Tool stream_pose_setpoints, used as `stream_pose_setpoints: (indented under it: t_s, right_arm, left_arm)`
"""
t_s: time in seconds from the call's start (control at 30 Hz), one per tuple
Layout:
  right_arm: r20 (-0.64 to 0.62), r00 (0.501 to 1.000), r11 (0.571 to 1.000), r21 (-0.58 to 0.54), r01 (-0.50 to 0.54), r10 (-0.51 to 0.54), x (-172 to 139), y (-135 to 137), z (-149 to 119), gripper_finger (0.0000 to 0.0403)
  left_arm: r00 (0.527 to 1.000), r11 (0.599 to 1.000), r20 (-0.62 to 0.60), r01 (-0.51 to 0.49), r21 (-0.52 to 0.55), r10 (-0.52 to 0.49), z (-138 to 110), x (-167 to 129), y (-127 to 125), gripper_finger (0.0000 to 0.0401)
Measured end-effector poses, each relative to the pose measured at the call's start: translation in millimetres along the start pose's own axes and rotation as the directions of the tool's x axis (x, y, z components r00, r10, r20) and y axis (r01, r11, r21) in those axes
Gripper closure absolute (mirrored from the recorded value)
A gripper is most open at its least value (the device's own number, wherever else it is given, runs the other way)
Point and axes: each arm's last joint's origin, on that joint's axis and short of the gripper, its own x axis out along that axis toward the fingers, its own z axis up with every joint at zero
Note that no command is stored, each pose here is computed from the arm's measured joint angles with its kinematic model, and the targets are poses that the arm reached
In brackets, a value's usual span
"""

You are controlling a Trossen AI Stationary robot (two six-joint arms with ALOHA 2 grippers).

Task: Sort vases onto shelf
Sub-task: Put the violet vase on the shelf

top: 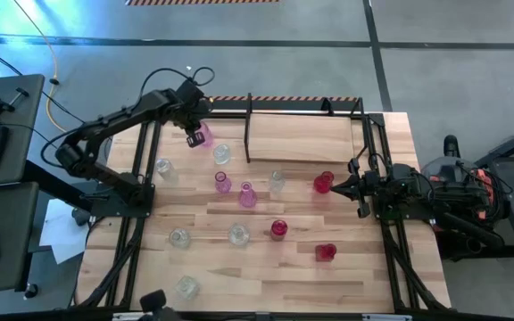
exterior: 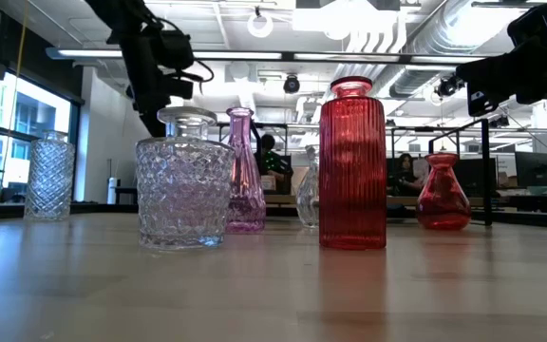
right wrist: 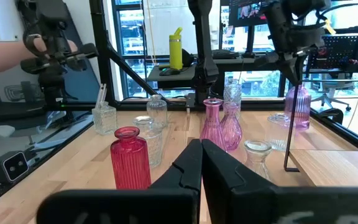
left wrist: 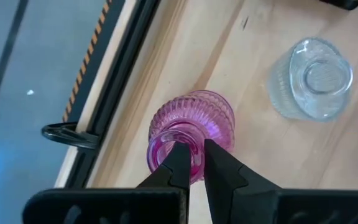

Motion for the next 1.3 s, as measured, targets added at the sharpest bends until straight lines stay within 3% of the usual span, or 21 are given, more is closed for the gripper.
stream_pose_setpoints:
  t_s: [0.23, 0.7, 0.97, 1.3]
  right_arm:
    - [0.0, 1.0, 1.0, 0.0, 0.0, 0.0, 0.0, 0.0, 0.0, 0.0402]
    - [0.0, 1.0, 1.0, 0.0, 0.0, 0.0, 0.0, 0.0, 0.0, 0.0402]
    - [0.0, 1.0, 1.0, 0.0, 0.0, 0.0, 0.0, 0.0, 0.0, 0.0402]
    - [0.0, 1.0, 1.0, 0.0, 0.0, 0.0, 0.0, 0.0, 0.0, 0.0402]
  left_arm:
    - [0.998, 0.998, 0.04, -0.056, 0.007, 0.056, 2.8, -12.2, -5.7, 0.039]
    - [0.942, 0.989, 0.302, -0.131, -0.065, 0.145, 3.8, -61.5, -8.5, 0.039]
    - [0.822, 0.988, 0.548, -0.127, -0.088, 0.155, 9.0, -98.1, -15.1, 0.039]
    - [0.684, 0.99, 0.718, -0.125, -0.057, 0.128, 30.1, -113.2, -32.5, 0.039]
